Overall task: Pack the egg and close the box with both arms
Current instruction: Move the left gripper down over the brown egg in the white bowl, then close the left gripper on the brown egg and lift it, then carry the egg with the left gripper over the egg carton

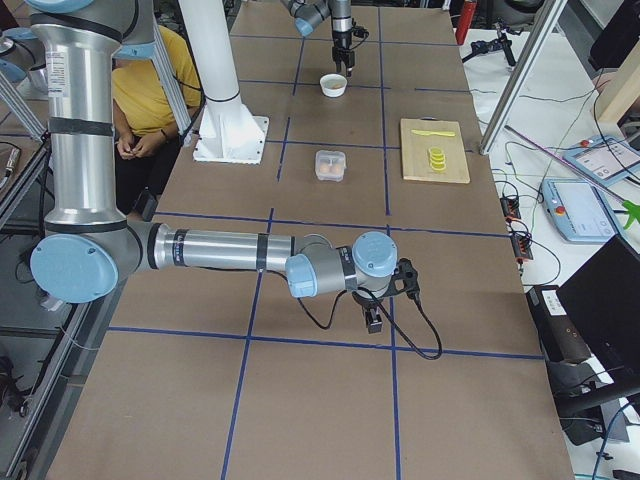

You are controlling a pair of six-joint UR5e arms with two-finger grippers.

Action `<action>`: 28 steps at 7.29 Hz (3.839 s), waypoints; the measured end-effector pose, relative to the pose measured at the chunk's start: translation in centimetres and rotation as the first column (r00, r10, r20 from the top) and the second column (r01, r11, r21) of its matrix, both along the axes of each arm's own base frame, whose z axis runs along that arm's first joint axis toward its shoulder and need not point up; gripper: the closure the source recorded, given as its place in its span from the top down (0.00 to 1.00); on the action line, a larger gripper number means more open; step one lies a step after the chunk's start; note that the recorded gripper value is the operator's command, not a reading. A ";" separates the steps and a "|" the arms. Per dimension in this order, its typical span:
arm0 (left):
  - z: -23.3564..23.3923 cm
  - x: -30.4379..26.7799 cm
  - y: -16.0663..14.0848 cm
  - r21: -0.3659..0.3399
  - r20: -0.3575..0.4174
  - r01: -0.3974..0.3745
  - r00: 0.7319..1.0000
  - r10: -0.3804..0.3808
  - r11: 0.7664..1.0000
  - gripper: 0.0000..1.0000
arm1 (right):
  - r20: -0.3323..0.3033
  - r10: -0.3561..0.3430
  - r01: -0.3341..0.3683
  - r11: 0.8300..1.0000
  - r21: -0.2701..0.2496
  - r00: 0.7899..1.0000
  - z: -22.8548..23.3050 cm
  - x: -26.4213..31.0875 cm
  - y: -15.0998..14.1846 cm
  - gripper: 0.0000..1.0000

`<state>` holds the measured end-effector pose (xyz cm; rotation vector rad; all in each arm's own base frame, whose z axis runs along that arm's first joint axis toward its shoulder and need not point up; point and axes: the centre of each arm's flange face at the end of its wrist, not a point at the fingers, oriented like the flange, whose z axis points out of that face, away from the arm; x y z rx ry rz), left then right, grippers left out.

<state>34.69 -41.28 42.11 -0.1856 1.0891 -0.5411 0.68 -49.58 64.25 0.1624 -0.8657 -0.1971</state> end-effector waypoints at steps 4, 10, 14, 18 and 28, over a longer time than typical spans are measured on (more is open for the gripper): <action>0.8 2.2 1.9 -0.012 0.016 -0.037 0.999 0.037 0.999 0.71 | 0.000 0.000 0.000 1.000 0.000 1.000 0.0 0.0 0.0 1.00; 2.1 3.5 2.3 -0.020 0.041 -0.050 0.998 0.051 0.999 0.68 | 0.000 0.000 0.000 1.000 0.008 1.000 -0.4 0.0 0.0 1.00; 2.3 3.9 2.2 -0.022 0.046 -0.054 0.997 0.055 0.998 0.44 | -0.001 0.000 0.000 1.000 0.008 1.000 -0.3 0.0 0.0 1.00; 1.6 3.6 2.3 -0.014 0.036 -0.054 0.998 0.054 0.998 0.00 | -0.002 0.000 0.000 1.000 0.007 1.000 -0.2 0.0 0.0 1.00; -18.8 14.5 -0.1 0.060 0.011 -0.061 0.998 0.061 0.996 0.00 | -0.004 -0.001 0.001 1.000 0.006 1.000 -0.1 0.0 -0.1 1.00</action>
